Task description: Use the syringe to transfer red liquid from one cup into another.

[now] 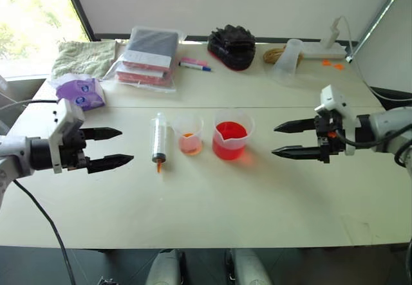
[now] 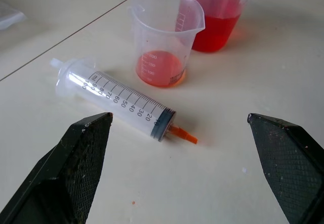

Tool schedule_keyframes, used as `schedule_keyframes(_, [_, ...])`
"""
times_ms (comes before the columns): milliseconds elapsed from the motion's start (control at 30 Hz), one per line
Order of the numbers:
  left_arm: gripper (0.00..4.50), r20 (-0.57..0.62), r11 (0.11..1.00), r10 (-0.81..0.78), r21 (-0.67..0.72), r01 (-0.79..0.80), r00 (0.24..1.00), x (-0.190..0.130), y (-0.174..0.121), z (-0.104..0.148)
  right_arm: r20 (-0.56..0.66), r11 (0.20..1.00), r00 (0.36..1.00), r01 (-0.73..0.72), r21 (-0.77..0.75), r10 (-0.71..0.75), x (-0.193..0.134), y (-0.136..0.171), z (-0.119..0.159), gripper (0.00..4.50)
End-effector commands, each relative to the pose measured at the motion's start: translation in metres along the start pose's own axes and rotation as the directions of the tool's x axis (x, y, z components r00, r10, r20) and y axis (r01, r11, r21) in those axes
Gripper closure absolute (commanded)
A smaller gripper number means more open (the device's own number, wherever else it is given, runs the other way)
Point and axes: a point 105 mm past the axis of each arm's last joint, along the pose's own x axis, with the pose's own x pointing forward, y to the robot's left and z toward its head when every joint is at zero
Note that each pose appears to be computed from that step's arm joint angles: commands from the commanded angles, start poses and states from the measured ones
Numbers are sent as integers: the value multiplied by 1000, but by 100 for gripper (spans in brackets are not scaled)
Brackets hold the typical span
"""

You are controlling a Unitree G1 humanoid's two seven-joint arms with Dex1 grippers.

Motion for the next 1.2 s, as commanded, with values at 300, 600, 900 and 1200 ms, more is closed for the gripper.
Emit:
schedule_keyframes(300, [3, 24, 997, 40, 62, -41, 999, -9, 2, 15, 16, 999, 1000, 8, -48, -7, -3, -3, 10, 101])
schedule_keyframes(600, [3, 17, 997, 52, 59, -53, 999, -8, 4, 12, 15, 998, 1000, 4, -60, -3, 1, -4, 12, 101])
schedule_keyframes(900, [3, 18, 990, 138, 27, -139, 990, -4, 16, 15, 5, 998, 1000, 12, -60, -12, 1, -8, 14, 101])
schedule_keyframes(1200, [3, -81, 932, 301, -185, -311, 950, 9, 42, 39, 13, 998, 1000, 9, -67, -9, 6, -11, 16, 101])
